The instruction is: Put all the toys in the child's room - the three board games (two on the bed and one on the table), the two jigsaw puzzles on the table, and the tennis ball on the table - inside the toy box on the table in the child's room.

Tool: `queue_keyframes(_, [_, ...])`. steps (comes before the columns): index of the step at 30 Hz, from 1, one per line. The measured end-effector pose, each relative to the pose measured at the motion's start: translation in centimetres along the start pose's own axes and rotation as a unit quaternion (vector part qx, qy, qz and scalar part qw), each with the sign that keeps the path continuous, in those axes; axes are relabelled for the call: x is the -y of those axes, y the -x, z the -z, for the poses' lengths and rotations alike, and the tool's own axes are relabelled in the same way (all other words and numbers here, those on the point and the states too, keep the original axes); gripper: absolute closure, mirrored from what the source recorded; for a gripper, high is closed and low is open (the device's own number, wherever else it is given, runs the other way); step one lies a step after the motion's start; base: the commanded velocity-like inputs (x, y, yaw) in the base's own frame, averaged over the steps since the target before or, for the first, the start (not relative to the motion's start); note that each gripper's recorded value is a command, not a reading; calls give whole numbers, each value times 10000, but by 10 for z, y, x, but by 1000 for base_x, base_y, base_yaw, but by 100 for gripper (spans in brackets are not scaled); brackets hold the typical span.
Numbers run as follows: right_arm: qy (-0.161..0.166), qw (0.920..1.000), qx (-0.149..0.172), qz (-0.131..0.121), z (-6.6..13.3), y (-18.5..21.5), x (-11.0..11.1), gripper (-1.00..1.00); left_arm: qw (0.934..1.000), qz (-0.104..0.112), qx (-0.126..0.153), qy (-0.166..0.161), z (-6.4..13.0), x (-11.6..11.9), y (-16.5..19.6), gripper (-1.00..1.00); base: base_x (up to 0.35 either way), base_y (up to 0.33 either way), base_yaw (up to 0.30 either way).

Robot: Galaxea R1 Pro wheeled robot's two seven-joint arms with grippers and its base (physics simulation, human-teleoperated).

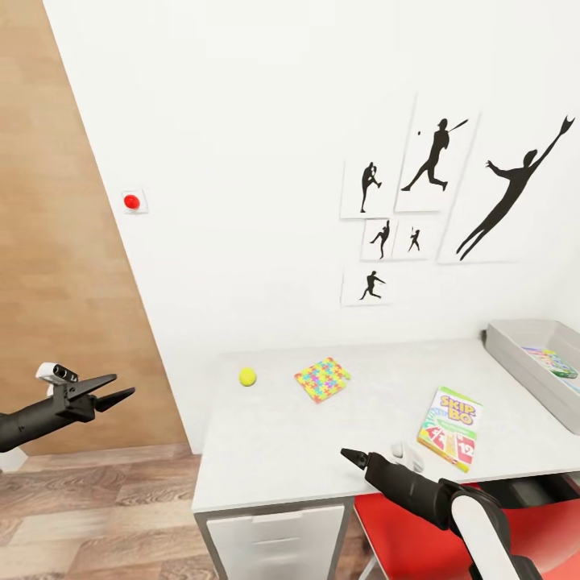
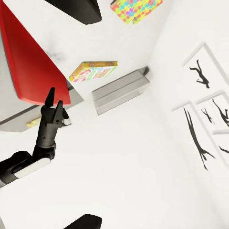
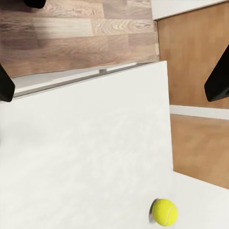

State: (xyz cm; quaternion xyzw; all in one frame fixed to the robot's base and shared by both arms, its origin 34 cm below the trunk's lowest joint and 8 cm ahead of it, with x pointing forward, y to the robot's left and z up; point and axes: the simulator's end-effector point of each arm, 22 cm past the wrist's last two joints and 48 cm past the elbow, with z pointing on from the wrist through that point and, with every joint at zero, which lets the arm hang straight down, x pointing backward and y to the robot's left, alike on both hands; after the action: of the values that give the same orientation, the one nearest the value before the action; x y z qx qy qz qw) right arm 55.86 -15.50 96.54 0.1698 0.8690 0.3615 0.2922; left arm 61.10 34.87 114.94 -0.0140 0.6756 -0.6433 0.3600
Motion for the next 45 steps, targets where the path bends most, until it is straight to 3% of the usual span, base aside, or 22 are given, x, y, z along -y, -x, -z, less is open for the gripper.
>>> queue_keyframes(22, [1,10000,-9,5,0,-1,0,-100,10000,1,-2,-6,-1,0,0,-100,0,71,9])
queue_keyframes(35, [7,10000,-13,4,0,-1,-1,-100,10000,2,1,-5,0,0,0,-100,9,129,266])
queue_keyframes(45, [7,10000,-10,3,0,-1,0,-100,10000,3,3,-3,-1,0,-1,-100,190,52,249])
